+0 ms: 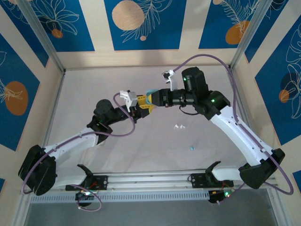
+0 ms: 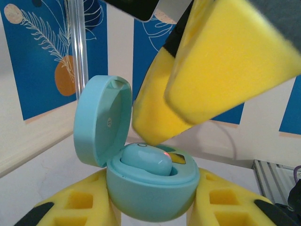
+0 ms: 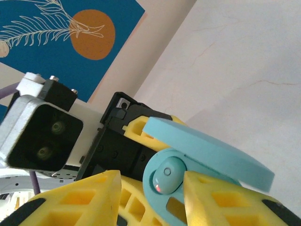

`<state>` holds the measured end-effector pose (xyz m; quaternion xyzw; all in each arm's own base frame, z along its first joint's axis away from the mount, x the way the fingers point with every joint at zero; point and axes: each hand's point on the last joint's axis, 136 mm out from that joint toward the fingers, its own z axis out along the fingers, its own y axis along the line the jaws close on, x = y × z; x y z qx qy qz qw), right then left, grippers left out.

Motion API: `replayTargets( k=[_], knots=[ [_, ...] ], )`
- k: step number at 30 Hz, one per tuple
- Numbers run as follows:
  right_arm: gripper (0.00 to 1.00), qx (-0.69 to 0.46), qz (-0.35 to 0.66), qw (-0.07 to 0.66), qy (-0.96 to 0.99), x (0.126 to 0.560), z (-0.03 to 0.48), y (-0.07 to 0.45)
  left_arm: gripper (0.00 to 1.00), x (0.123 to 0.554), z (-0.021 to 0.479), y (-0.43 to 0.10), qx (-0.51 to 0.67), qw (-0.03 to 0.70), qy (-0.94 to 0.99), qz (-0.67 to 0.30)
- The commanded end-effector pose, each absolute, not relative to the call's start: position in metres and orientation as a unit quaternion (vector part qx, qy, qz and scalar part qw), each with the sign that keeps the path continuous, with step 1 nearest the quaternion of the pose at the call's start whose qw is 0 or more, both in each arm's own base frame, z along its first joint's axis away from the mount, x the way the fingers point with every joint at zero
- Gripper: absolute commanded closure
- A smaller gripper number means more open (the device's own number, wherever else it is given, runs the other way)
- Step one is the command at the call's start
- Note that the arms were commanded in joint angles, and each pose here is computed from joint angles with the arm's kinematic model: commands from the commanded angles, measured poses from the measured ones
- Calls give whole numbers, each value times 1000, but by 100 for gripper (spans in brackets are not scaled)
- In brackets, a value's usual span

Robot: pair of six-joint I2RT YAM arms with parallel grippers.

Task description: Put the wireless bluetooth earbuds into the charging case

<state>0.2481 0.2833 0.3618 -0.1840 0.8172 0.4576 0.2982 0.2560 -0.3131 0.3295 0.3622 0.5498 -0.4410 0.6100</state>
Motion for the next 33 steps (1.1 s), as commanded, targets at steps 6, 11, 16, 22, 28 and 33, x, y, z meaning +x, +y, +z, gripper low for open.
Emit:
replayTargets(
  k=[6,11,16,22,28,33],
  knots=[
    [58,-176,462,371,786,225,406,248,70,247,352,-311,365,639,518,-437],
    [62,1,354,394,848,247,353,168,70,245,352,-306,363,643,521,-429],
    [63,219,312,271,884,246,246,90,70,242,352,-301,363,645,525,-421],
    [65,340,312,108,881,219,128,65,70,240,352,-297,361,648,528,-414],
    [63,287,318,72,901,212,94,77,70,241,351,-298,363,645,530,-413],
    [62,268,256,33,928,211,78,76,70,243,352,-302,365,642,529,-418]
  ],
)
